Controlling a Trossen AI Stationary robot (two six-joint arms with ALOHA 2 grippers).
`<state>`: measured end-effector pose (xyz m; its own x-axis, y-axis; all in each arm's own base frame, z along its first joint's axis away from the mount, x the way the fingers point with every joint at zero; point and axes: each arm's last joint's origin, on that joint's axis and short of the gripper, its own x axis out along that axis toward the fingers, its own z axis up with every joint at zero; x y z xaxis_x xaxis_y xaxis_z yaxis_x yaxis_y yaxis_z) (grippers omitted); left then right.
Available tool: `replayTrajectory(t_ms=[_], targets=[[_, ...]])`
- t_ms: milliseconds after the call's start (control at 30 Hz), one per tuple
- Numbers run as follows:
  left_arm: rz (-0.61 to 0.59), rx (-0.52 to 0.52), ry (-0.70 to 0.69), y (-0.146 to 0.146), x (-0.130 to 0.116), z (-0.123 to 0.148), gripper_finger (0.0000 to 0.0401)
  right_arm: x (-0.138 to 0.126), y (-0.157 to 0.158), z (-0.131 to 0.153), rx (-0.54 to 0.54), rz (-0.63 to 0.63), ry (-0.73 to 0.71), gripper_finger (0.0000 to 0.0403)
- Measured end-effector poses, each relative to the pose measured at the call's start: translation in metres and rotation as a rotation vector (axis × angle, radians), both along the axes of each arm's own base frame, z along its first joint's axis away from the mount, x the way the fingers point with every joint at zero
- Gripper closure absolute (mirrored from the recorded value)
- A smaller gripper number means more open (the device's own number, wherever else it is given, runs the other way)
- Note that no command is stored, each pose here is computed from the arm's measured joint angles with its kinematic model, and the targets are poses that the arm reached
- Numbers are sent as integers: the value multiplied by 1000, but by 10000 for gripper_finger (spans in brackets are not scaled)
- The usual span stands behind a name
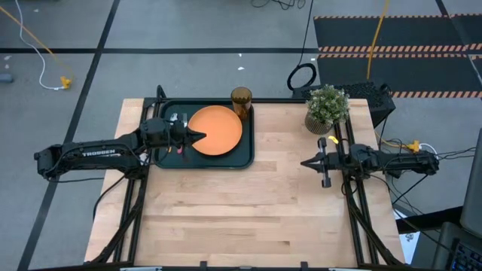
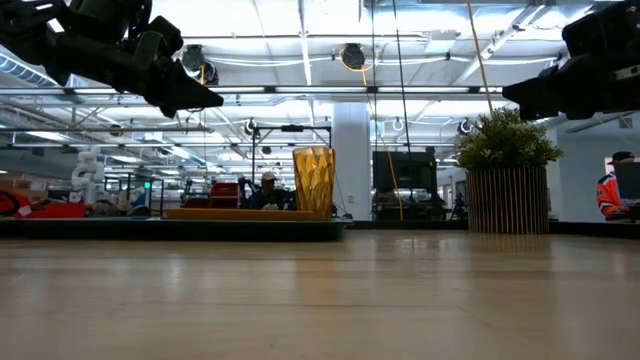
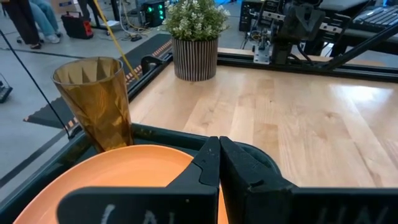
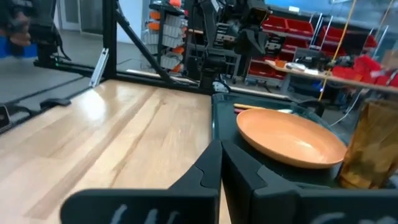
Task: Pick and place plate/cup/fork/spoon on tray
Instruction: Return to Home Position
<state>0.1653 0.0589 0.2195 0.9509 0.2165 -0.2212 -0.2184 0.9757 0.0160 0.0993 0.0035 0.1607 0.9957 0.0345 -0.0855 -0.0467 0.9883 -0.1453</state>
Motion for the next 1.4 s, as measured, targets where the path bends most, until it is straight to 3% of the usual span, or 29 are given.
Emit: replayTrajectory(t_ms=[200,500,633,1000,1233,1400], targets=[[-2,7,2,0,0,0,401,0,0,0,-88,5,-7,403],[-7,5,0,0,0,0,401,0,0,1,-59,0,-8,403],[-5,-12,-34,0,1,3,401,0,0,1,-96,4,-18,403],[-74,-5,-21,-7,2,1,401,0,0,12,-98,-1,-129,403],[-149,-83,-83,-24,0,-22,401,0,0,13,-97,1,-133,403],[-148,-82,-110,-37,-4,-37,401,0,0,13,-97,2,-137,403]])
